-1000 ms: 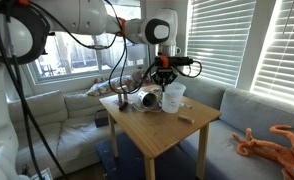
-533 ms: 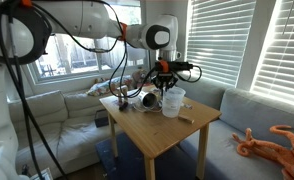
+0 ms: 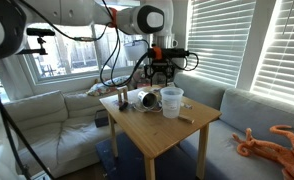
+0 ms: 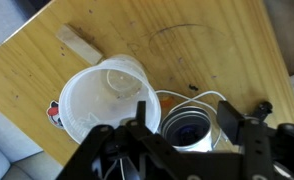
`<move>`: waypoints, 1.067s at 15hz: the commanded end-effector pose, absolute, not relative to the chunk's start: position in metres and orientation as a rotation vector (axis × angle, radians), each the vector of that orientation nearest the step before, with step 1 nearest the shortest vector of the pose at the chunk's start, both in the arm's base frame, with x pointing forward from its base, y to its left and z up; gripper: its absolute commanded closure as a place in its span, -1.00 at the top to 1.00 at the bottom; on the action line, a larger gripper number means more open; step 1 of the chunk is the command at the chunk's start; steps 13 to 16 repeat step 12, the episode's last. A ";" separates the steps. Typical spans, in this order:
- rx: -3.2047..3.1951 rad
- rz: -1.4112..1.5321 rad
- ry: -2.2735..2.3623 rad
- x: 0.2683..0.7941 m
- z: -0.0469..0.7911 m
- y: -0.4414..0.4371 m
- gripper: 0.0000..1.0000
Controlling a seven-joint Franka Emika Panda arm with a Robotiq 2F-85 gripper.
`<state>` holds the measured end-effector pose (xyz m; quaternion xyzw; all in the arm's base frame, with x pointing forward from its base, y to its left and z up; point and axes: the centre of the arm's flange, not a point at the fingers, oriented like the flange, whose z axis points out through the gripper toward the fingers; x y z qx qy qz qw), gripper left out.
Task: Pour the content in the clear frost cold cup onto the table
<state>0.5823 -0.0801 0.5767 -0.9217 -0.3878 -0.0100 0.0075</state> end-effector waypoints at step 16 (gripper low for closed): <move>-3.072 -0.032 -0.517 0.488 0.647 -0.154 1.00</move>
